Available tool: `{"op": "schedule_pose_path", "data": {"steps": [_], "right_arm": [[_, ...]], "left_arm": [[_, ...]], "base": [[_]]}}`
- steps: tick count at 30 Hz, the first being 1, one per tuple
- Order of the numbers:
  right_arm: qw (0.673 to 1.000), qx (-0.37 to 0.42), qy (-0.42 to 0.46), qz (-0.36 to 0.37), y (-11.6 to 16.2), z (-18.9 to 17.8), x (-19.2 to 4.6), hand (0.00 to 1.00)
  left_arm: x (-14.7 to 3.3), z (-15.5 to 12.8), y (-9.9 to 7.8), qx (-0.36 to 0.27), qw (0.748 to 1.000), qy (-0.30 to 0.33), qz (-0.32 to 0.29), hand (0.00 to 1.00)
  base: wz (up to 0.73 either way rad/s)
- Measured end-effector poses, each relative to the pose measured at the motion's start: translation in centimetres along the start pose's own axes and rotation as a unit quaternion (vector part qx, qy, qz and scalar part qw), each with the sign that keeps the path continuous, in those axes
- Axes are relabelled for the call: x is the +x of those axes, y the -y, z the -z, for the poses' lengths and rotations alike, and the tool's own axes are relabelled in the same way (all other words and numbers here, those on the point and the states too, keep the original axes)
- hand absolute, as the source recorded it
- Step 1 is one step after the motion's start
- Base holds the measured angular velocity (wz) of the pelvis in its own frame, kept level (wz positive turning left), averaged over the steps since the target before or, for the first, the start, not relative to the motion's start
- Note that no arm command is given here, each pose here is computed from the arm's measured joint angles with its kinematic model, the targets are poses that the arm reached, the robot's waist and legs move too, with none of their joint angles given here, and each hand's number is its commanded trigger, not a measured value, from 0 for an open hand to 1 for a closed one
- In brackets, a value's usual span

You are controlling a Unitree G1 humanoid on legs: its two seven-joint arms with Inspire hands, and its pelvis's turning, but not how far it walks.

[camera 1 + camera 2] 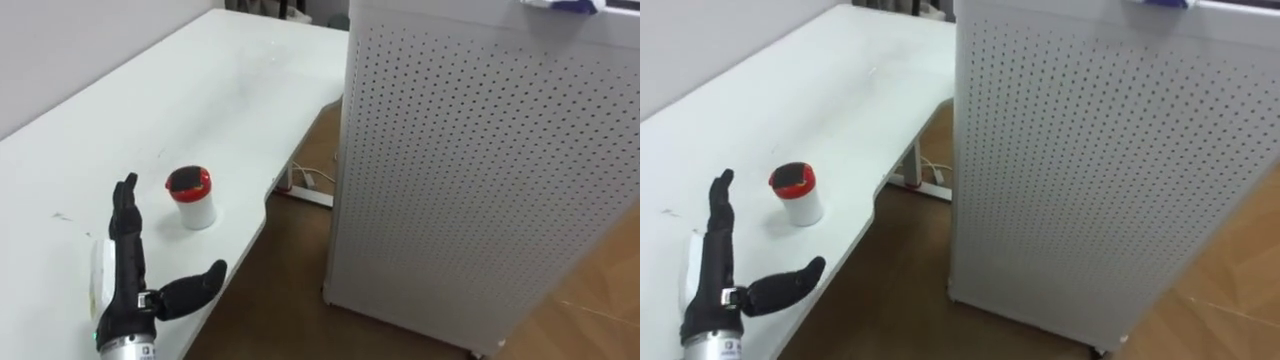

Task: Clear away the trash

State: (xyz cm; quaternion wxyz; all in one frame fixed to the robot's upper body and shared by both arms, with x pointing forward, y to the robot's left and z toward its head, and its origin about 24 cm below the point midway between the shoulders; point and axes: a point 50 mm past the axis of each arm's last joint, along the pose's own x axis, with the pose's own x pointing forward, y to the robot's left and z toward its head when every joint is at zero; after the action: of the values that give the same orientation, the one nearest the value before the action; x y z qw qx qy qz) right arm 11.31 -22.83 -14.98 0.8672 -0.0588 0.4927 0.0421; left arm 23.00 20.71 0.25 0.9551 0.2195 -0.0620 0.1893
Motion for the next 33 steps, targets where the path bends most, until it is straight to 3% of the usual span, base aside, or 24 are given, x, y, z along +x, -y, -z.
{"op": "schedule_pose_path", "data": {"steps": [9, 29, 33], "right_arm": [[1.0, -0.003, -0.005, -0.012, -0.5, -0.1, 0.1, 1.0], [0.999, -0.008, -0.007, -0.039, -1.3, -0.1, 0.2, 1.0], [0.999, -0.009, -0.005, -0.04, -1.5, -0.1, 0.1, 1.0]], "left_arm": [[-1.0, 2.8, 0.2, -0.036, 0.994, -0.1, -0.016, 0.0], [0.0, 3.3, 0.6, -0.073, 0.987, -0.136, -0.052, 0.0], [1.0, 2.8, 0.7, -0.094, 0.983, -0.144, -0.067, 0.0]], "base": [[-0.02], [-0.02], [0.0]]}}
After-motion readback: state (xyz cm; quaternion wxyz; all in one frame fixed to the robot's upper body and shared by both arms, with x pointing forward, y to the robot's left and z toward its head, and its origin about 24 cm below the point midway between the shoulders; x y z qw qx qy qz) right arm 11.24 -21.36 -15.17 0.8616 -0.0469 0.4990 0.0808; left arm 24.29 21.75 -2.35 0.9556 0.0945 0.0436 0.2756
